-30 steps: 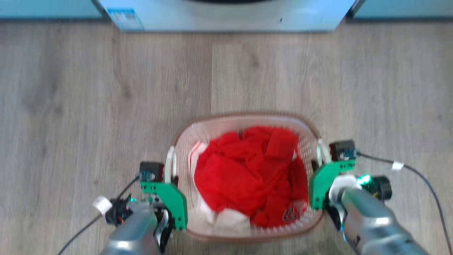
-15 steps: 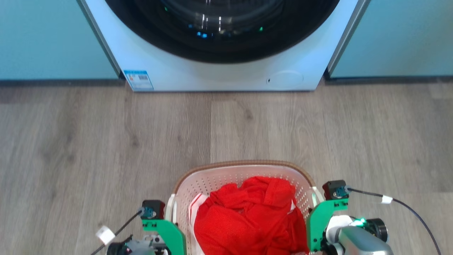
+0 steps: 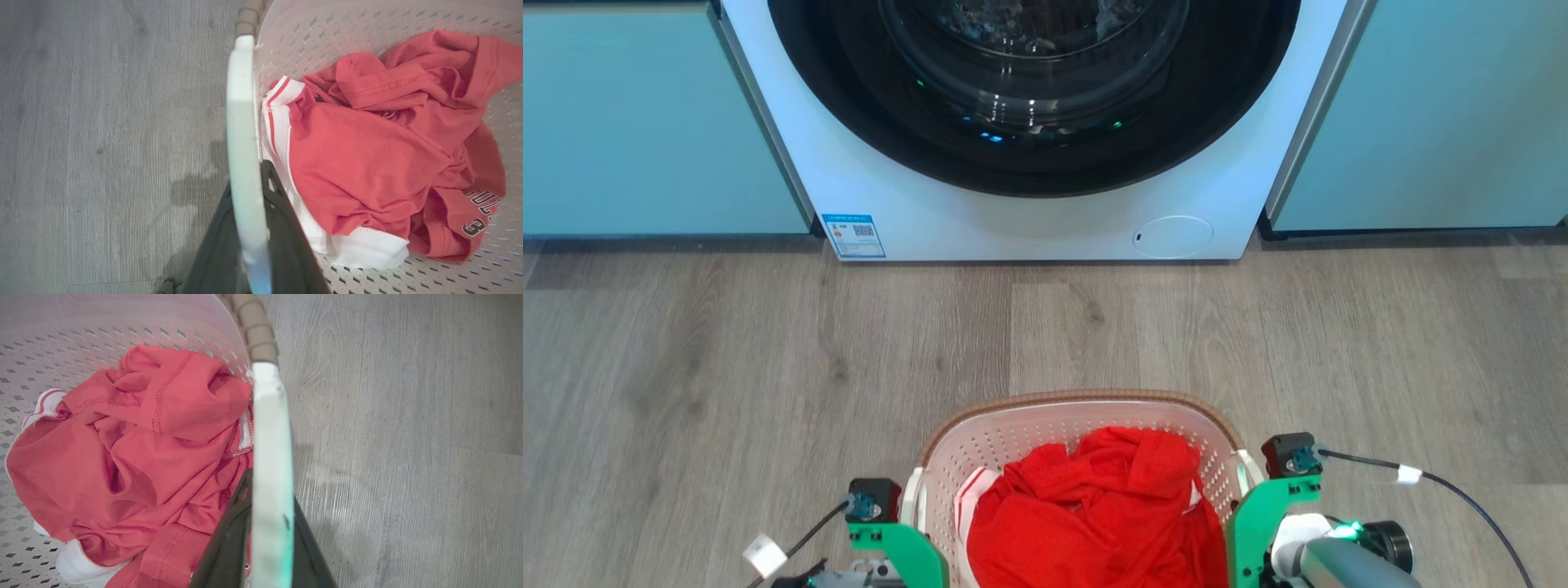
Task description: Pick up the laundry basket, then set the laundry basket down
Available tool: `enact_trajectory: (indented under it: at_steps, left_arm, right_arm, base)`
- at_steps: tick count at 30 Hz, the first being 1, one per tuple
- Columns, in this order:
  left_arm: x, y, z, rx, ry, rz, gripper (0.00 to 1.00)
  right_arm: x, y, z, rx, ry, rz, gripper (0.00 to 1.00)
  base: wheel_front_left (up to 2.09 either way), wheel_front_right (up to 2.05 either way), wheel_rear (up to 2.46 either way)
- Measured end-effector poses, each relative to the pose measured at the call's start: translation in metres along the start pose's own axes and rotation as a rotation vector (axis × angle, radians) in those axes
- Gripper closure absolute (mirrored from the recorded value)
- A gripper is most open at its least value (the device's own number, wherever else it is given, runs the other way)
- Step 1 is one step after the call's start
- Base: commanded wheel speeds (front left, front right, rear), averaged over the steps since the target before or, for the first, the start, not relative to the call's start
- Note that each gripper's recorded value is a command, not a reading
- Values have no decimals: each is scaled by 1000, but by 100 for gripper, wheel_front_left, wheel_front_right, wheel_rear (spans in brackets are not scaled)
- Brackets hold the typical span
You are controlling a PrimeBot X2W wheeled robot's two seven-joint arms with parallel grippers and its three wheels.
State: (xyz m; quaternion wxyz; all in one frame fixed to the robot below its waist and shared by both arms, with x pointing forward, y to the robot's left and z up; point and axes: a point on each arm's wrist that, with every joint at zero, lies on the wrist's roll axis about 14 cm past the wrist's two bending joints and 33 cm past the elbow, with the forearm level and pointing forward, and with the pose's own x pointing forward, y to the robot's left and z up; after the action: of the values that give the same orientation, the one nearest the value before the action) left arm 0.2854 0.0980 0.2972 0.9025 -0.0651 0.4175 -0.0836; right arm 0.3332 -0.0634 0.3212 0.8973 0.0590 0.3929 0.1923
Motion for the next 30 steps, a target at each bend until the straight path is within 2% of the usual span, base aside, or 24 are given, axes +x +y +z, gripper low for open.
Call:
enact_trajectory:
  at_steps: [30]
  left_arm:
    - [-2, -2, -6, 30, 14, -8, 100]
  right_arm:
    - [-6, 0, -12, -1, 26, -2, 100]
  base:
    - [0, 0, 0]
